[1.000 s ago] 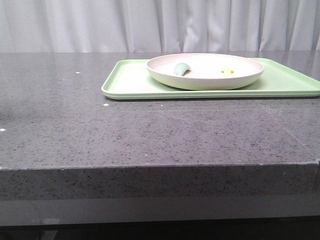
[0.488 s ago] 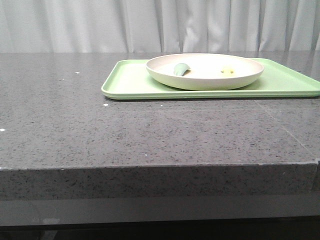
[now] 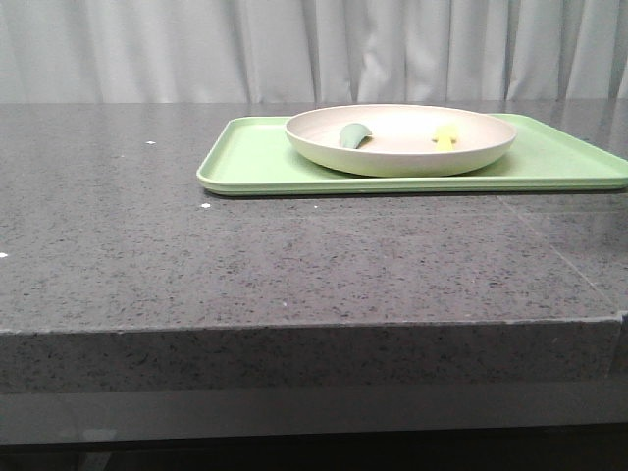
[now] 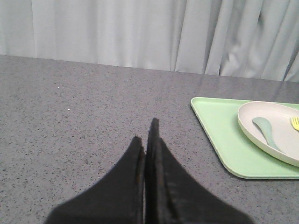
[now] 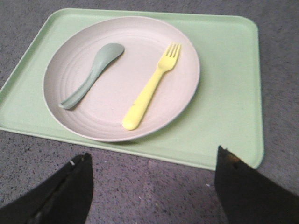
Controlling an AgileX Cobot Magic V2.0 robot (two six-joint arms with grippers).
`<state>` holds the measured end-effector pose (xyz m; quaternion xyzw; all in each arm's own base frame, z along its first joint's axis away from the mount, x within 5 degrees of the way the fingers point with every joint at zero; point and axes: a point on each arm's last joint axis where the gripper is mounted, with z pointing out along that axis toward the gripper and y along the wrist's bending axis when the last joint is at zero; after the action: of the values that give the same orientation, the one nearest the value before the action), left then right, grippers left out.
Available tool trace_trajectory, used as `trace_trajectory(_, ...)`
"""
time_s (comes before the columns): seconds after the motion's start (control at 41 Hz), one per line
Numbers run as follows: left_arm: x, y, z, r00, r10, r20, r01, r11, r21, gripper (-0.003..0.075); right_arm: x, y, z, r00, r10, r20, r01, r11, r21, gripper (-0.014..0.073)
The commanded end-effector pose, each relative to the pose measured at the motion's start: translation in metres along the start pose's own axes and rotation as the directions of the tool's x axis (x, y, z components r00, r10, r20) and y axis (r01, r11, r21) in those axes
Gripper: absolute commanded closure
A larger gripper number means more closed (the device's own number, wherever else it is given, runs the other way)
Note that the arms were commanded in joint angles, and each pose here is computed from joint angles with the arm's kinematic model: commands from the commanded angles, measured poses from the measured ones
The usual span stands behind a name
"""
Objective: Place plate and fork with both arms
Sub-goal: 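Move the right gripper above the yellow fork on the plate, then lower the right gripper and grasp the yellow fork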
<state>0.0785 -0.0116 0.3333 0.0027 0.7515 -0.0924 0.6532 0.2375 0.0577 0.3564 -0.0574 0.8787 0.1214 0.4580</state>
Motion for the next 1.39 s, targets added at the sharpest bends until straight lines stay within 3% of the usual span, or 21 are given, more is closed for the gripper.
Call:
trace_trajectory(0.0, -0.015, -0.001, -0.002, 0.995, 0.001, 0.103, -0.001, 1.0, 0.005, 0.0738, -0.029, 0.009, 0.02, 1.0, -0.004, 0.007, 0.004, 1.0, -0.03, 0.0033)
trace_trajectory(0.195, -0.015, -0.001, -0.002, 0.995, 0.001, 0.103, -0.001, 1.0, 0.005, 0.0738, -0.051, 0.014, 0.082, 0.985, 0.073, -0.154, -0.075, 0.997, -0.01, 0.0034)
trace_trajectory(0.341, -0.015, -0.001, -0.002, 0.995, 0.001, 0.103, -0.001, 1.0, 0.005, 0.0738, -0.056, 0.011, 0.112, 0.972, 0.11, -0.209, -0.106, 0.994, 0.03, 0.0035)
trace_trajectory(0.585, -0.015, -0.001, -0.002, 0.995, 0.002, 0.103, -0.003, 1.0, 0.004, 0.0738, -0.061, 0.01, 0.139, 0.963, 0.123, -0.24, -0.117, 0.992, 0.036, 0.0097)
trace_trajectory(1.098, -0.015, -0.001, -0.002, 0.995, 0.011, 0.102, -0.011, 1.0, 0.0, 0.0738, -0.046, 0.013, 0.182, 0.942, 0.116, -0.314, -0.109, 0.993, 0.041, 0.0098)
trace_trajectory(1.22, -0.015, -0.001, -0.002, 0.995, 0.011, 0.102, -0.011, 1.0, 0.0, 0.0738, -0.046, 0.013, 0.183, 0.942, 0.116, -0.315, -0.109, 0.993, 0.042, 0.0145)
trace_trajectory(1.366, -0.015, -0.001, -0.002, 0.995, 0.011, 0.102, -0.011, 1.0, 0.0, 0.0738, -0.046, 0.013, 0.182, 0.941, 0.116, -0.319, -0.108, 0.993, 0.042, 0.0276)
